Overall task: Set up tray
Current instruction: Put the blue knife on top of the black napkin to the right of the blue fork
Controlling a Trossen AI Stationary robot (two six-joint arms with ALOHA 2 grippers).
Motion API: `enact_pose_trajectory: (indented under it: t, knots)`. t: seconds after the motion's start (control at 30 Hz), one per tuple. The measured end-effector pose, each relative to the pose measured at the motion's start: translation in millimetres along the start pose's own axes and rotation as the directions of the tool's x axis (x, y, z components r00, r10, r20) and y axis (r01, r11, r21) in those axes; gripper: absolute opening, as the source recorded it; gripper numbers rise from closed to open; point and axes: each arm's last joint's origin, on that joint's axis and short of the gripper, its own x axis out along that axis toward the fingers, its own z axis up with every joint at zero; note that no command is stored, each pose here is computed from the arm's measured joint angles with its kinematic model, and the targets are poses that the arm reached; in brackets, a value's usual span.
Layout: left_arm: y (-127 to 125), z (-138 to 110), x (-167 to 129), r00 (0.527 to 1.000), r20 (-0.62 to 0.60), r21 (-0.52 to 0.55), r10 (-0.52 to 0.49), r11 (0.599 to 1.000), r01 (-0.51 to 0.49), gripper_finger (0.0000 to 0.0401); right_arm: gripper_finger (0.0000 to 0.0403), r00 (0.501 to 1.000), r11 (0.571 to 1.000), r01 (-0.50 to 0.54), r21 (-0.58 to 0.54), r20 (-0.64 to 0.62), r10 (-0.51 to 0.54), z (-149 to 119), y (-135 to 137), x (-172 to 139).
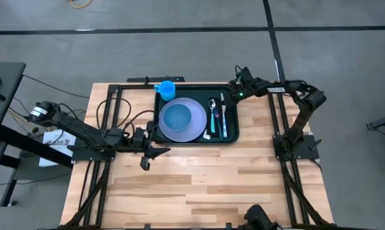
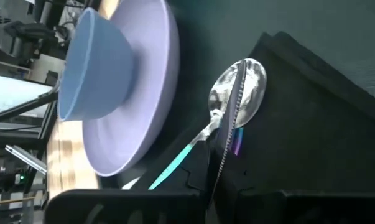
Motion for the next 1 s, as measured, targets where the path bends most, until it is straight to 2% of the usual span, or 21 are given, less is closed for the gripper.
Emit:
enact_pose_trajectory:
  t: [0.23, 0.57, 1.0]
  knots:
    - [0.3, -0.1, 0.0, 1.000, 0.000, 0.011, 0.010, 1.000, -0.010, 0.0132, 0.0001, 1.000, 1.000, 0.006, 0.008, -0.013, -0.006, 6.7, -8.9, 9.6]
    - [0.3, -0.3, 0.0, 1.000, -0.002, 0.016, 0.010, 1.000, -0.010, 0.0132, 0.0001, 0.998, 0.998, 0.060, 0.013, 0.000, -0.060, 7.9, -11.4, 7.9]
    - [0.3, -0.8, 0.1, 1.000, -0.007, 0.017, 0.010, 1.000, -0.010, 0.0132, 0.0014, 0.998, 0.998, 0.068, 0.007, 0.002, -0.068, 8.1, -11.4, 7.9]
